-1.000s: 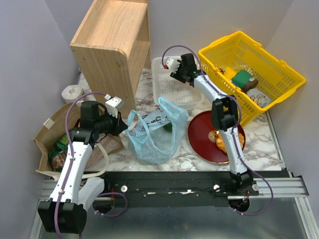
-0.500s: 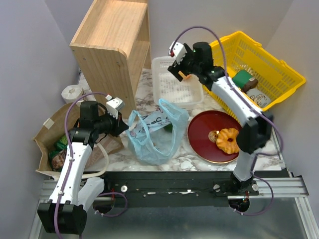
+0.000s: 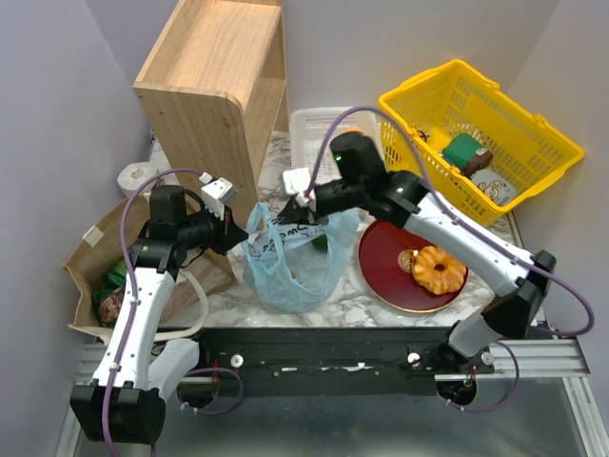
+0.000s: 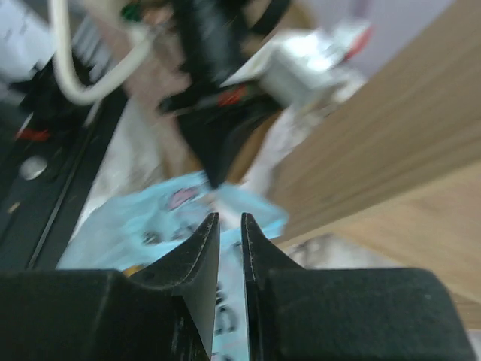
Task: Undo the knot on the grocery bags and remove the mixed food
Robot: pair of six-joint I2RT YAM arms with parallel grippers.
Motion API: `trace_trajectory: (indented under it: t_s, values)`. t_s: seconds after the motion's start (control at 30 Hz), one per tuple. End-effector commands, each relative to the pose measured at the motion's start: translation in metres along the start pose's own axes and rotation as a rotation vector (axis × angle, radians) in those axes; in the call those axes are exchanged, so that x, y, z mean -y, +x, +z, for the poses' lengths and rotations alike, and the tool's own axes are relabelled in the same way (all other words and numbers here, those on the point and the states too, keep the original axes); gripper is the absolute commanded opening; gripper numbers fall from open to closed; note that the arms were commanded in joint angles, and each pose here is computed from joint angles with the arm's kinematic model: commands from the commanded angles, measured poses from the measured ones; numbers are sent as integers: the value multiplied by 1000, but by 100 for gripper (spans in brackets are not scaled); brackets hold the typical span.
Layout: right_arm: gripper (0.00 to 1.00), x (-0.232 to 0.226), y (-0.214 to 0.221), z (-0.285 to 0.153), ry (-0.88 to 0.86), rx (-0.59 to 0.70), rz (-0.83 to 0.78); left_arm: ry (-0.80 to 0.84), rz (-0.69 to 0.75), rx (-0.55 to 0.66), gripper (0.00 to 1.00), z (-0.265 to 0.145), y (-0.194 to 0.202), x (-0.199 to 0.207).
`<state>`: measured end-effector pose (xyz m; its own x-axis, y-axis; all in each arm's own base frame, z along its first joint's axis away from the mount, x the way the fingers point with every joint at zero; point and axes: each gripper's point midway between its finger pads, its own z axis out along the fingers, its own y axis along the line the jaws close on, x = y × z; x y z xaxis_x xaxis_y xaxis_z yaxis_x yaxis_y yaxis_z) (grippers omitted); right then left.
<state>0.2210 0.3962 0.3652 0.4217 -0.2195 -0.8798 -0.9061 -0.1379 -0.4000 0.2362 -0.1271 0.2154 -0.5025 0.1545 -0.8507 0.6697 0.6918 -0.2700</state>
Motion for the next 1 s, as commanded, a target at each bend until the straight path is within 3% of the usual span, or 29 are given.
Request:
trace_trajectory:
  t_s: [0.0,0.1,0.23,0.33,0.37,0.43,0.47,0.5,0.63,0.77,0.97]
  values:
    - [19,-85,111,12,-296,-245,156,26,23,55,0,-5,-25,9]
    - [13,-115,138,3,-383,-300,116,18,60,60,0,-11,-30,10]
    - [10,-133,168,4,-390,-373,208,17,78,65,0,-15,-30,14]
    - [10,-107,198,14,-231,-466,206,36,102,65,0,-23,-29,24]
    - [9,-93,223,9,-135,-574,197,59,147,52,0,-30,-25,32]
    - [9,-56,238,12,82,-617,194,86,204,16,0,-37,-11,41]
    - [9,-47,252,3,163,-685,175,91,341,14,0,-44,-5,44]
    - [12,-38,254,4,207,-677,166,98,349,-42,0,-50,14,48]
    - [46,-38,270,2,256,-716,177,75,547,-51,0,-63,30,50]
    - [57,-32,285,4,288,-758,173,97,515,-80,0,-58,36,47]
    - [63,-25,289,21,250,-744,150,98,461,-64,0,-46,37,42]
